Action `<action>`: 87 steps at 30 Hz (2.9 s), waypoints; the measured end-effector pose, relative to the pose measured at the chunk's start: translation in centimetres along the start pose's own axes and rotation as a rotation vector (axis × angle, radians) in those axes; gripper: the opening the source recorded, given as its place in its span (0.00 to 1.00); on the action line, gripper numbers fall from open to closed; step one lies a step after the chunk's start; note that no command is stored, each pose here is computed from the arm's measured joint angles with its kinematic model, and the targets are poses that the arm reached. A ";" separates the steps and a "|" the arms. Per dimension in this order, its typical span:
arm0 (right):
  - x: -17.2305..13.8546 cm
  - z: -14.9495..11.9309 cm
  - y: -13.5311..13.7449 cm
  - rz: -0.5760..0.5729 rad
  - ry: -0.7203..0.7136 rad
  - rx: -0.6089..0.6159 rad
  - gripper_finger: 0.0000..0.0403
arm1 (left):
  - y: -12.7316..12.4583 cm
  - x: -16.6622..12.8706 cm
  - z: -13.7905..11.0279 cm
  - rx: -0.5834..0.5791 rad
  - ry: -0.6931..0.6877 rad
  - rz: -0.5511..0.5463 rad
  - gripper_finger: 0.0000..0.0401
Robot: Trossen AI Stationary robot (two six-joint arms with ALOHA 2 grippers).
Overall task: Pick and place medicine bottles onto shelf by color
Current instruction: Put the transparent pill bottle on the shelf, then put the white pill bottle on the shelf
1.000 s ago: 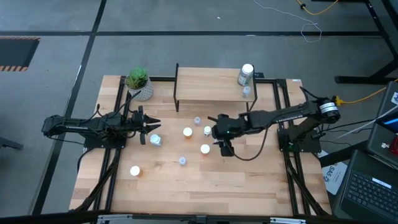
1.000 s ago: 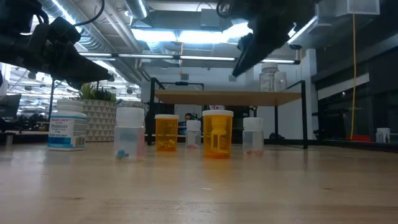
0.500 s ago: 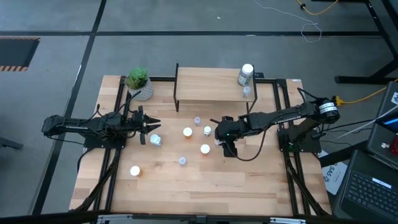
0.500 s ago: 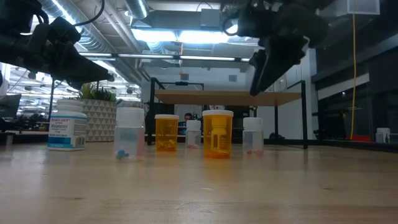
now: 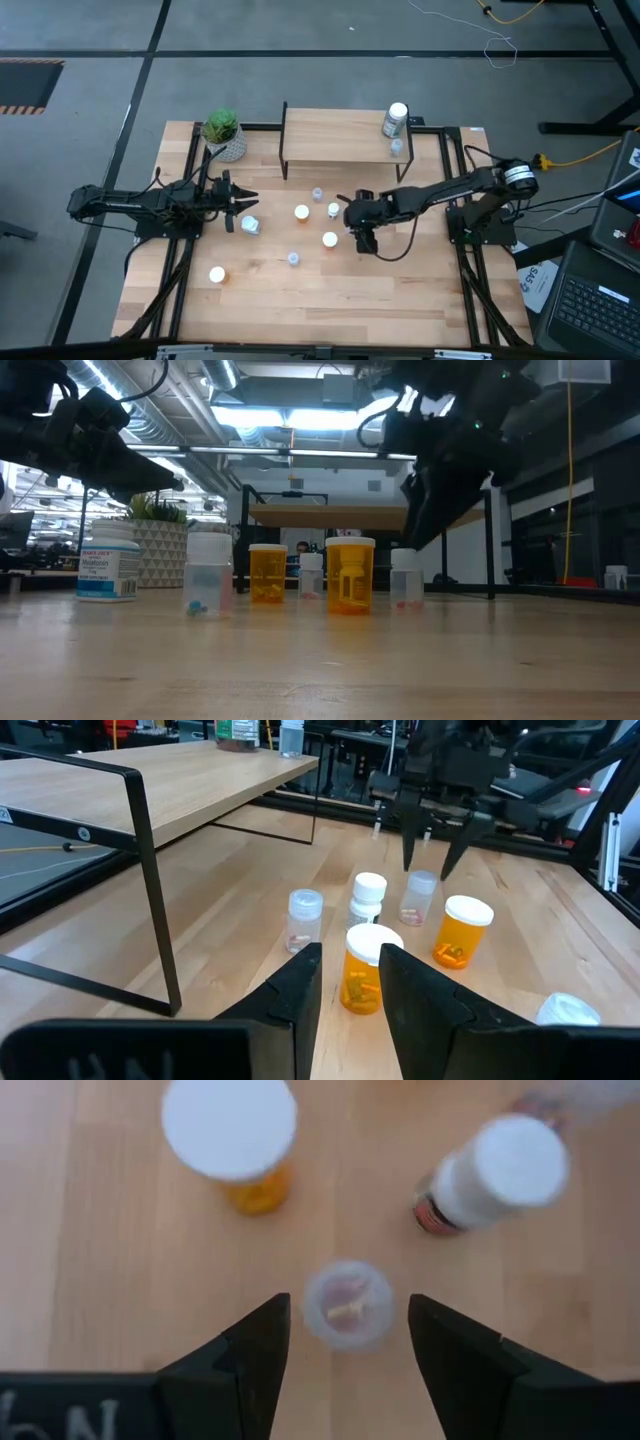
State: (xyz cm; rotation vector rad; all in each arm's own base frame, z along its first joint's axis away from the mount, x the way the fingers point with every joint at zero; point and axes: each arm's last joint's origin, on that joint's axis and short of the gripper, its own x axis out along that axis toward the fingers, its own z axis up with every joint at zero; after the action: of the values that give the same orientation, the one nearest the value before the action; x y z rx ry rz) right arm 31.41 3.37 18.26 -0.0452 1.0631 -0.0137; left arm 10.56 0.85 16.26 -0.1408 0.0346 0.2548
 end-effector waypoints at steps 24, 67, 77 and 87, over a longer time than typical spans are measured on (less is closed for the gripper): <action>1.2 0.1 0.0 -0.026 0.022 0.068 0.35 | 0.0 0.0 -0.1 0.002 0.009 0.002 0.25; -11.2 4.8 -26.5 -0.335 -0.054 0.409 0.35 | 0.0 0.0 -0.3 0.007 0.031 0.004 0.25; -11.2 4.6 -26.7 -0.341 -0.046 0.421 0.64 | 0.0 0.0 -0.3 0.007 0.031 0.005 0.25; -14.7 7.4 -26.4 -0.318 -0.198 0.382 0.66 | 0.0 0.0 -0.3 0.007 0.032 0.004 0.25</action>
State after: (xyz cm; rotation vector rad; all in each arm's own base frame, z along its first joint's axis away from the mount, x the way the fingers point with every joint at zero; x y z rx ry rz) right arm 30.97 -22.31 35.86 0.1283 0.8328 -0.4893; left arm 10.54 0.85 15.95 -0.1375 0.0678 0.2568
